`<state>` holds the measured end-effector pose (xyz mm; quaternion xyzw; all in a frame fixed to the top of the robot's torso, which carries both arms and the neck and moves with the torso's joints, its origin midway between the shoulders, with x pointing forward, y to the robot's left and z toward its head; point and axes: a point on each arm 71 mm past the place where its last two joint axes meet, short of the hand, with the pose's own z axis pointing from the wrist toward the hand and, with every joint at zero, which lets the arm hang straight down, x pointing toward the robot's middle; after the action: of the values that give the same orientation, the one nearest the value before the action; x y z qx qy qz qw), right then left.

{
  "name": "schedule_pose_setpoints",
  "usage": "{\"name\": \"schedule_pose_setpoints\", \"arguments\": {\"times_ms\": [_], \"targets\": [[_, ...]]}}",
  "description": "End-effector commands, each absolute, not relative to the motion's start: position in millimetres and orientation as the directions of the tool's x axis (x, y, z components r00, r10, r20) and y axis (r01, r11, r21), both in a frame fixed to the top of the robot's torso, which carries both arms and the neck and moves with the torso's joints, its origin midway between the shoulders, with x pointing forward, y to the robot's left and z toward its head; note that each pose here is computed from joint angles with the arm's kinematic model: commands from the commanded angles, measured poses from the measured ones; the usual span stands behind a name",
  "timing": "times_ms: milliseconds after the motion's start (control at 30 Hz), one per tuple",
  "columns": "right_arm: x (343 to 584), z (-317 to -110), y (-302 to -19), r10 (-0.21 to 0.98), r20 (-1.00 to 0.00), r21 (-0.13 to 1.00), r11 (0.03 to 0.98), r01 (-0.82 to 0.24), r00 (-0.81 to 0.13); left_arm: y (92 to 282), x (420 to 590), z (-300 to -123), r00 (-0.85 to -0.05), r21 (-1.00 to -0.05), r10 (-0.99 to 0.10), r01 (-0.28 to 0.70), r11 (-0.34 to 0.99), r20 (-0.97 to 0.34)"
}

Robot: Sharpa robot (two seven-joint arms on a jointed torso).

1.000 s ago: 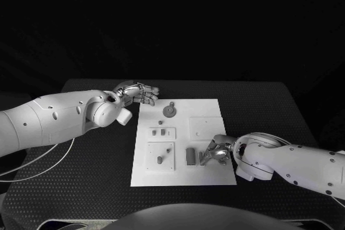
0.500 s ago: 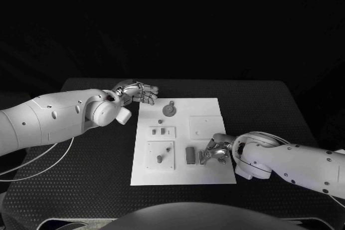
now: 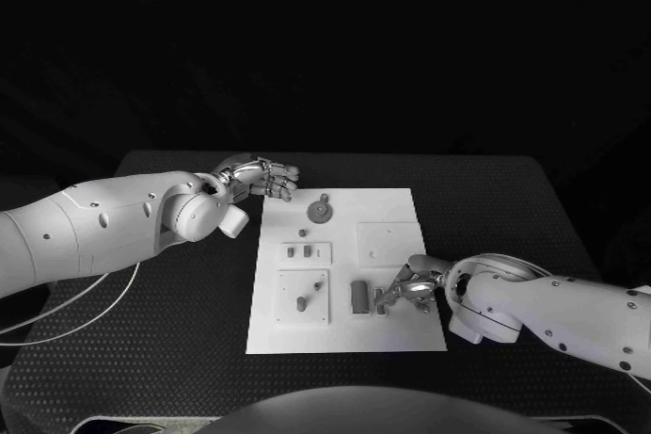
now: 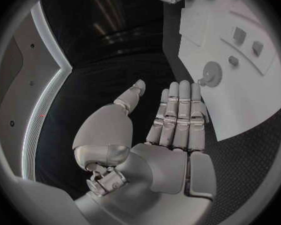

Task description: Assemble the parts on the task board

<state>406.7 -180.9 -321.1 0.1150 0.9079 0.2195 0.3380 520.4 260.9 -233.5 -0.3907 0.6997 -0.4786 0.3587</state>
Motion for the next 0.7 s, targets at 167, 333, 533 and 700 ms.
{"name": "schedule_pose_setpoints", "arguments": {"times_ms": [167, 333, 533, 700], "targets": [[434, -302, -199, 0.494, -0.544, 0.607, 0.79, 0.089, -0.678, 260.0, 523.9, -231.2, -0.414, -0.959, -0.902, -0.187, 0.212, -0.119], [472, -288, -224, 0.657, -0.484, 0.762, 0.642, 0.091, -0.578, 261.4, 529.0, -230.8, -0.404, -0.961, -0.907, -0.18, 0.209, -0.121], [512, -277, -249, 0.753, -0.395, 0.86, 0.504, 0.074, -0.526, 267.4, 536.6, -229.7, -0.384, -0.963, -0.915, -0.176, 0.207, -0.126], [548, -264, -266, 0.845, -0.349, 0.912, 0.405, 0.059, -0.405, 274.0, 547.4, -228.3, -0.363, -0.964, -0.921, -0.163, 0.211, -0.14]]}}
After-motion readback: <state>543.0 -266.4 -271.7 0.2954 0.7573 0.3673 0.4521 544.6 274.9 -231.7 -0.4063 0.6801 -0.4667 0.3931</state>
